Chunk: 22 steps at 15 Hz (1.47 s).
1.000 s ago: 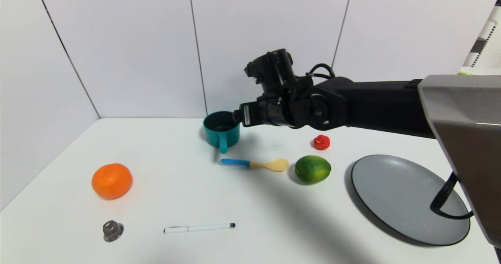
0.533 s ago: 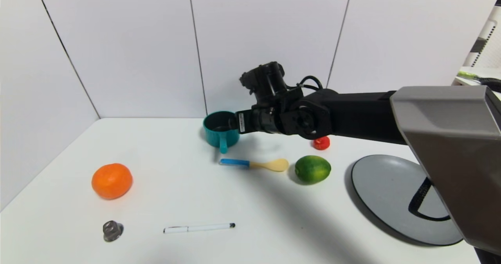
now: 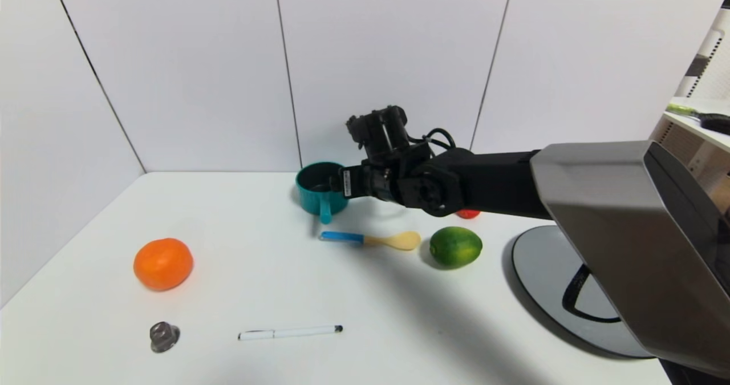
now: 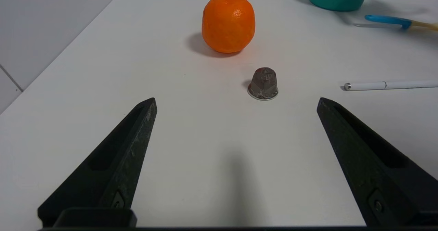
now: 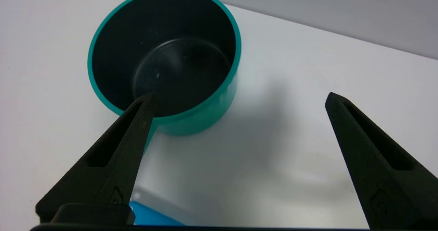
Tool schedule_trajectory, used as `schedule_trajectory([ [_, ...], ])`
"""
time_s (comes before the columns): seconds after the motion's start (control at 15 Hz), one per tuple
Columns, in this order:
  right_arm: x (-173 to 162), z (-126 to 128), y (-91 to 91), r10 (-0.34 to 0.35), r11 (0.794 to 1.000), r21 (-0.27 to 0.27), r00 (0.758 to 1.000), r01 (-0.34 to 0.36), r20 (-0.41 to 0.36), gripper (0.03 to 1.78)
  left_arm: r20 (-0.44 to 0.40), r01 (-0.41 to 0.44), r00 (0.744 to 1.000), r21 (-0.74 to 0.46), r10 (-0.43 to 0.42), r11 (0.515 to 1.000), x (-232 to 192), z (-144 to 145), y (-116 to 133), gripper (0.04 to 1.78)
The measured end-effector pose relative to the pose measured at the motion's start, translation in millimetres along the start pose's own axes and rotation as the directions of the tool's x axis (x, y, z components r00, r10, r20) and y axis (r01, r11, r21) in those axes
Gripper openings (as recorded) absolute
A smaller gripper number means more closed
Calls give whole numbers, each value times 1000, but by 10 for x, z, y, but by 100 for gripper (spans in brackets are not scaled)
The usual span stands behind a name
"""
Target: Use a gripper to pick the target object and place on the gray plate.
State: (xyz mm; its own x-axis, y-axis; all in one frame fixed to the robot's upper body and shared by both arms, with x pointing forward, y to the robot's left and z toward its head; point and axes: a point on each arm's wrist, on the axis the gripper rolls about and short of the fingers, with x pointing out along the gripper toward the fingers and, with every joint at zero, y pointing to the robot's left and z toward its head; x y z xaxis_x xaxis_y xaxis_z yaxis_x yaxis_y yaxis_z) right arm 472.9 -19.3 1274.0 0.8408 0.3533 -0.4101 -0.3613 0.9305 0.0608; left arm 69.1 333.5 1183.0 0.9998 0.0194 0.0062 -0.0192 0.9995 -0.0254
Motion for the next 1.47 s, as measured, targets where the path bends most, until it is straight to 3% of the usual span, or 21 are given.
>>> schedule_trajectory([
  [1.27, 98, -93, -37, -11, 999, -33, 1000, 10, -26, 171, 0, 0, 1000, 0, 0, 1000, 0, 0, 0, 169],
  [1.47, 65, -112, -55, -21, 999, -49, 997, 18, -71, 171, 0, 0, 1000, 0, 0, 1000, 0, 0, 0, 169],
])
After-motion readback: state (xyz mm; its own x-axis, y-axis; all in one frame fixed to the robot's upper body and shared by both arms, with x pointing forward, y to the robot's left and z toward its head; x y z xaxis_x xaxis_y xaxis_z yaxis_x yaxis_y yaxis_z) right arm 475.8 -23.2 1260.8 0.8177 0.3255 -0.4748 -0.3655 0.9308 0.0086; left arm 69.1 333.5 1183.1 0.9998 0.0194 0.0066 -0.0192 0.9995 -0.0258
